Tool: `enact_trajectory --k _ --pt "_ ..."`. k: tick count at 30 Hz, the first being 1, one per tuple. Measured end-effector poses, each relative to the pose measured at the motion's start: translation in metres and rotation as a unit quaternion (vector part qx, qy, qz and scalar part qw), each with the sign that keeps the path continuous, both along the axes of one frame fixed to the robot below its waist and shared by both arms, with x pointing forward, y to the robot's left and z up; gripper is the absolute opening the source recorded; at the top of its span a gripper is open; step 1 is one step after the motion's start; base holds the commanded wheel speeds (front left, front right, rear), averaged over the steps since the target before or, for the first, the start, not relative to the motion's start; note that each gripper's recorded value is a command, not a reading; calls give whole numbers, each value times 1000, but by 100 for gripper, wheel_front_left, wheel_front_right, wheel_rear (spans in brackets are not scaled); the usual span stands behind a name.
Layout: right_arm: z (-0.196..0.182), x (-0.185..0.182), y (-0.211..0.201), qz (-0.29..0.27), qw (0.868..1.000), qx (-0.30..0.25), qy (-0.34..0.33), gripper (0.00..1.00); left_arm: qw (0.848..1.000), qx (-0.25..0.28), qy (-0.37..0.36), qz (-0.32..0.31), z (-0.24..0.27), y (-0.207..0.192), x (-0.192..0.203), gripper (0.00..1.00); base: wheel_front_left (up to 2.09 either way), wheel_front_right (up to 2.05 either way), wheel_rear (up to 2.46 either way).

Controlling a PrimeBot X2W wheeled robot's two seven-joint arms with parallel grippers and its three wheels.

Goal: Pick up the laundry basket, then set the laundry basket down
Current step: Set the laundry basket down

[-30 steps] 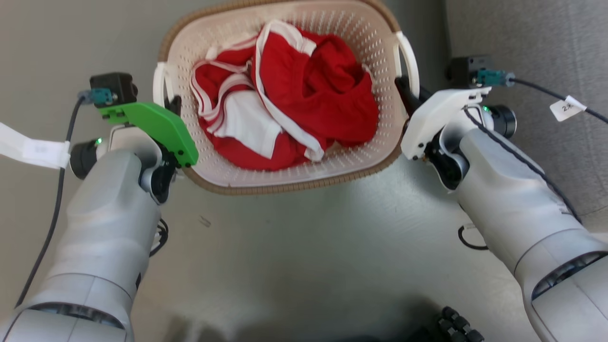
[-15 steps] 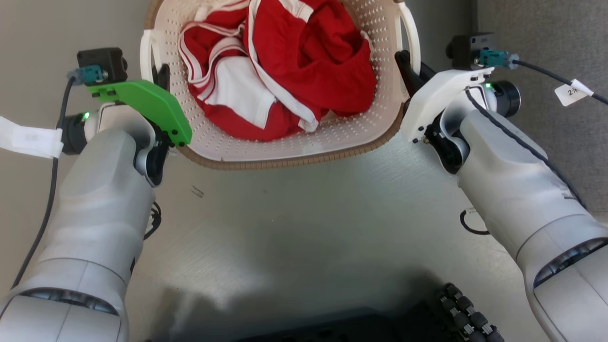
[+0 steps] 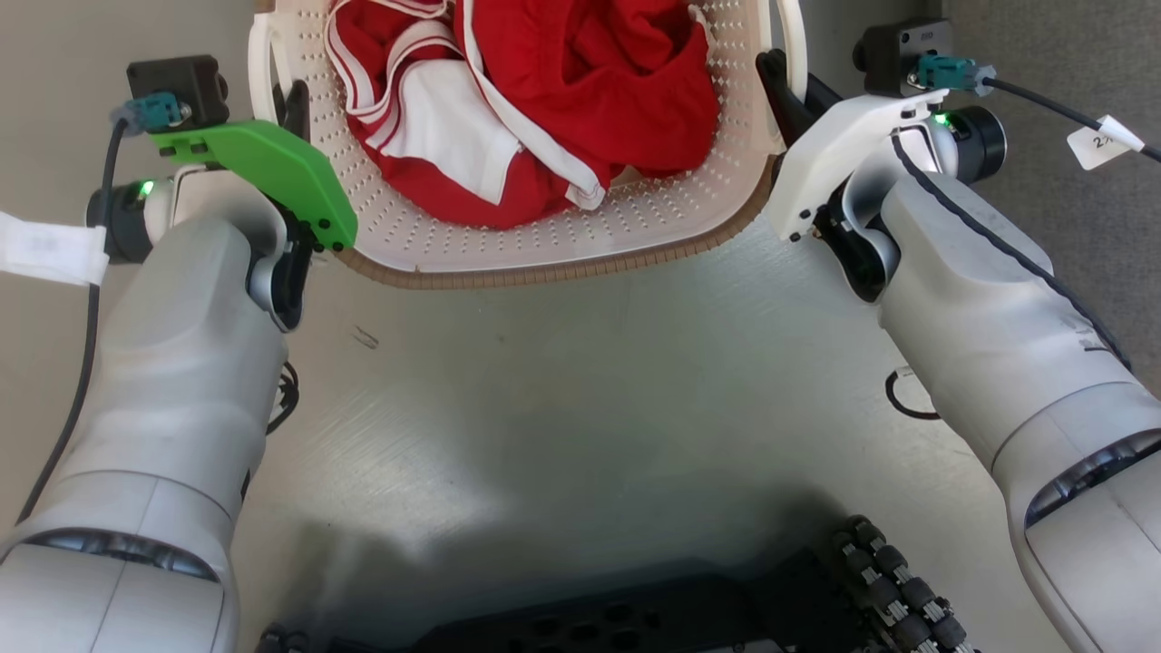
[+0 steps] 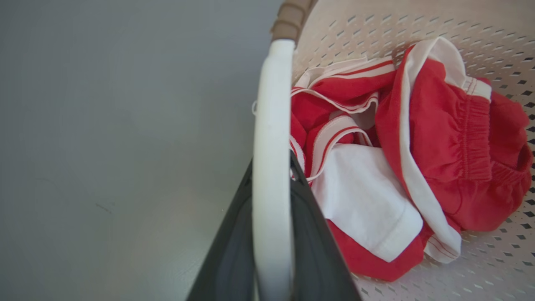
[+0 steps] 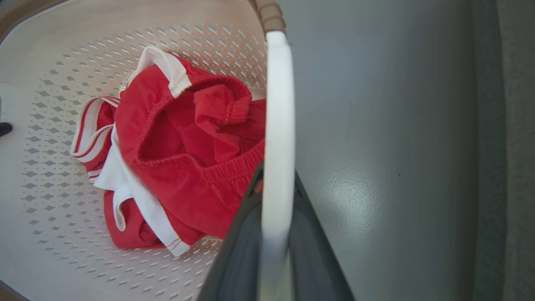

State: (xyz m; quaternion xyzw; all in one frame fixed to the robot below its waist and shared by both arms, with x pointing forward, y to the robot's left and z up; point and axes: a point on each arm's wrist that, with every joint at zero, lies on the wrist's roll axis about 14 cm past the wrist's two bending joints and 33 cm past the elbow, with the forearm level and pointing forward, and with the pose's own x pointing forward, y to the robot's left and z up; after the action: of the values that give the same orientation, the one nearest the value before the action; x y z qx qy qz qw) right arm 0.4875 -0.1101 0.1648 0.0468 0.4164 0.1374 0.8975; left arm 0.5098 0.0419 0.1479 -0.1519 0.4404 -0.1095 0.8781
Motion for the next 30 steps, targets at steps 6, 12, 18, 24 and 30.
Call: enact_trajectory --k 6,12,18,24,30 --pt "-7 2 0 5 1000 -4 1 0 1000 8 0 -8 -9 0 1 0 0 0 0" --pt "-22 -6 1 6 1000 -3 17 0 1000 12 11 -15 -22 -1 -3 0 0 0 0" --pt "-33 -12 -2 6 1000 -4 29 0 1000 10 1 -17 -25 -5 3 0 0 0 0" --pt "-37 -13 -2 8 999 -3 33 0 1000 8 -4 -16 -26 -6 4 0 0 0 0" --pt "-37 -10 0 10 999 2 31 0 1000 9 -8 -14 -26 -4 6 0 0 0 0"
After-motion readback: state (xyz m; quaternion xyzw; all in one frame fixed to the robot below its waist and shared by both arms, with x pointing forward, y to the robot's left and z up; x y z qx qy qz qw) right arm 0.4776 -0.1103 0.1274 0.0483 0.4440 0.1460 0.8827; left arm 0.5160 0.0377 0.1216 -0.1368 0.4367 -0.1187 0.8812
